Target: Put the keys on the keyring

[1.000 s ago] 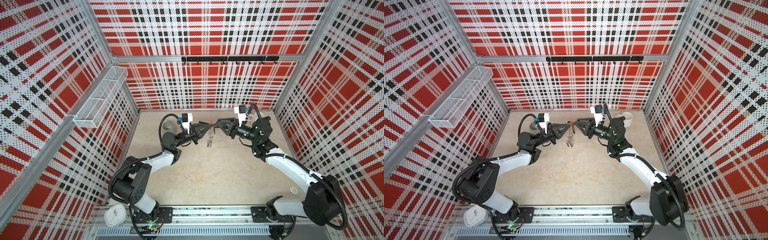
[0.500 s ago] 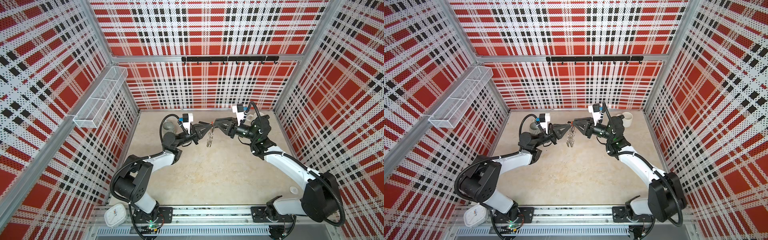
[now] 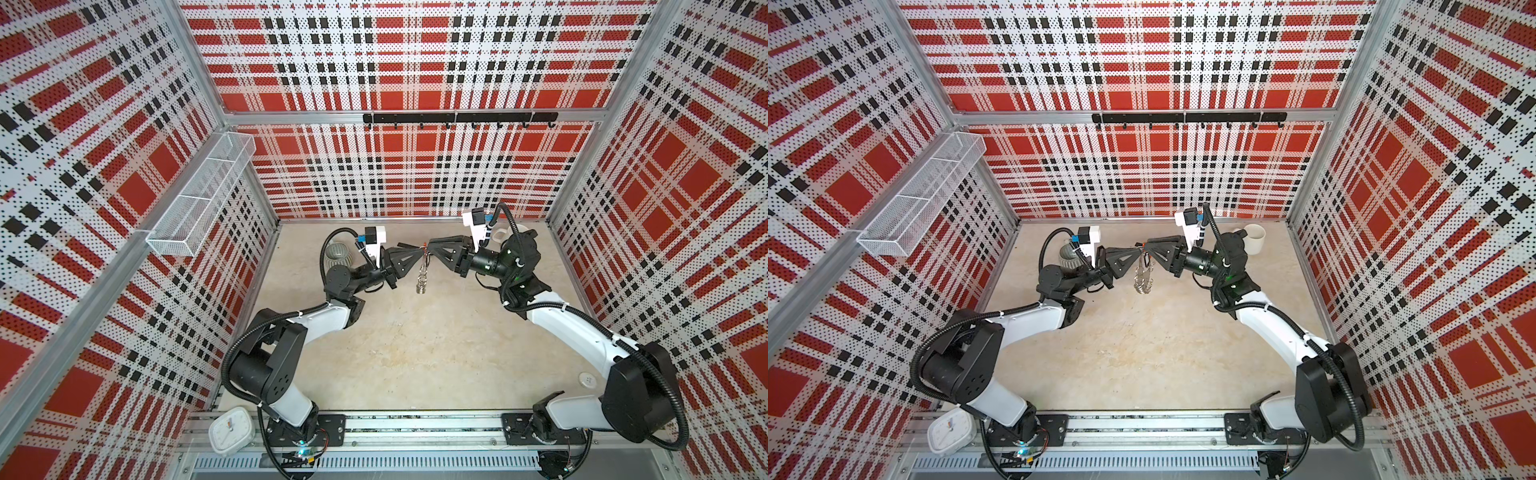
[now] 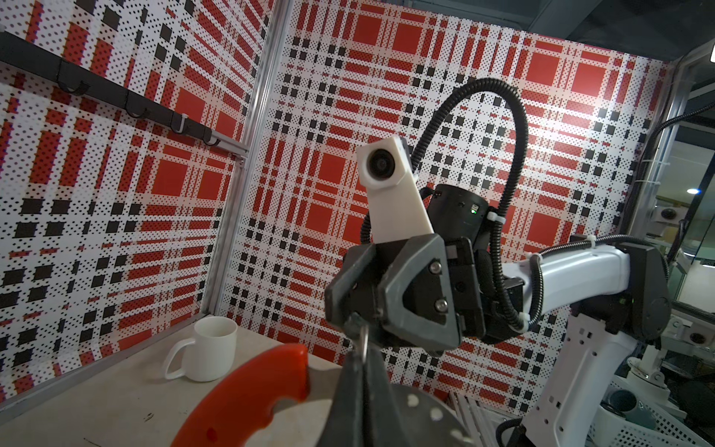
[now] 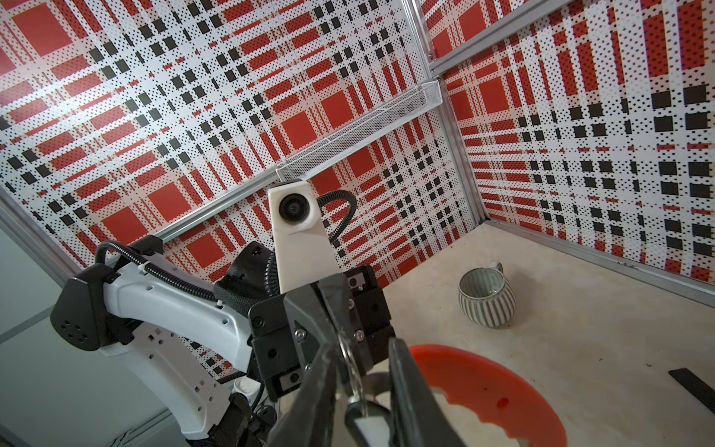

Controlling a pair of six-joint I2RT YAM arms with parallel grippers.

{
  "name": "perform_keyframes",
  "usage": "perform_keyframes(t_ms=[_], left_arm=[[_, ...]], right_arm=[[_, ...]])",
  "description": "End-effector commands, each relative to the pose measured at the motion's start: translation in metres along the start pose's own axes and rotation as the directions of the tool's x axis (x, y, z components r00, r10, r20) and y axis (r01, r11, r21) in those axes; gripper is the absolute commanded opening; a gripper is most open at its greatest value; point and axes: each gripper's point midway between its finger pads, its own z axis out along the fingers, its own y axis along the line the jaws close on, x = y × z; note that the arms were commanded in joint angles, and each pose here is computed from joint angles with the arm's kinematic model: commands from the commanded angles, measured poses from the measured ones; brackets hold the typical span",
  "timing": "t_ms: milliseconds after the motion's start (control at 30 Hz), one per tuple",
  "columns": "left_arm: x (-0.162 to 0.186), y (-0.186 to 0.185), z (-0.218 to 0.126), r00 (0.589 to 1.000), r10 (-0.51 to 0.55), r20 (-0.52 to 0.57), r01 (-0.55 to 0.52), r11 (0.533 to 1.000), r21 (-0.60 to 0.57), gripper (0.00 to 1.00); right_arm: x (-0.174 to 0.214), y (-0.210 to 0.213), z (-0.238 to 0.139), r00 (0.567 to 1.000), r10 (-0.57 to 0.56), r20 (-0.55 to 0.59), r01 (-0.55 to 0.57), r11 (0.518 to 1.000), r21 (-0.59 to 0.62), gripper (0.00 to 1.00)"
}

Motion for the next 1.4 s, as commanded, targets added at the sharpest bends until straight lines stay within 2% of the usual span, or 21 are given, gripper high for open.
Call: perform_keyframes(t_ms=[0,133,333,500,1000,1367], left_arm=[[-0.015,-0.012,0.007,0.998,0.051,0.040,-0.053,0.997,0.053,0.00],[-0.016,-0.013,0.007,0.998,0.050,0.040,-0.053,0.997,0.055,0.00],[-0.016,-0.014,0.007,0.998,0.054,0.039,-0.056,0.997,0.059,0.00],[-0.017,-0.013,0.008,0.998,0.055,0.040,-0.057,0.997,0.061,0.00],[-0.019,-0.013,0.007,0.997,0.057,0.051,-0.060,0.996,0.059,0.00],[-0.028,-0.018,0.006,0.993,0.067,0.100,-0.074,0.995,0.063,0.00]], right_arm=[[-0.001,0.003,0.002,1.000,-0.024,0.001,0.024,1.000,-0.010,0.31],[-0.001,0.001,0.002,1.000,-0.030,0.000,0.030,1.000,0.002,0.34],[0.001,-0.002,0.003,1.000,-0.025,-0.005,0.025,1.000,0.009,0.33],[0.001,-0.002,0.003,1.000,-0.020,-0.007,0.020,1.000,0.005,0.22],[0.001,0.000,0.001,1.000,-0.021,-0.005,0.021,1.000,0.011,0.00],[0.014,-0.012,0.001,0.999,0.020,-0.034,-0.018,0.999,0.042,0.00]])
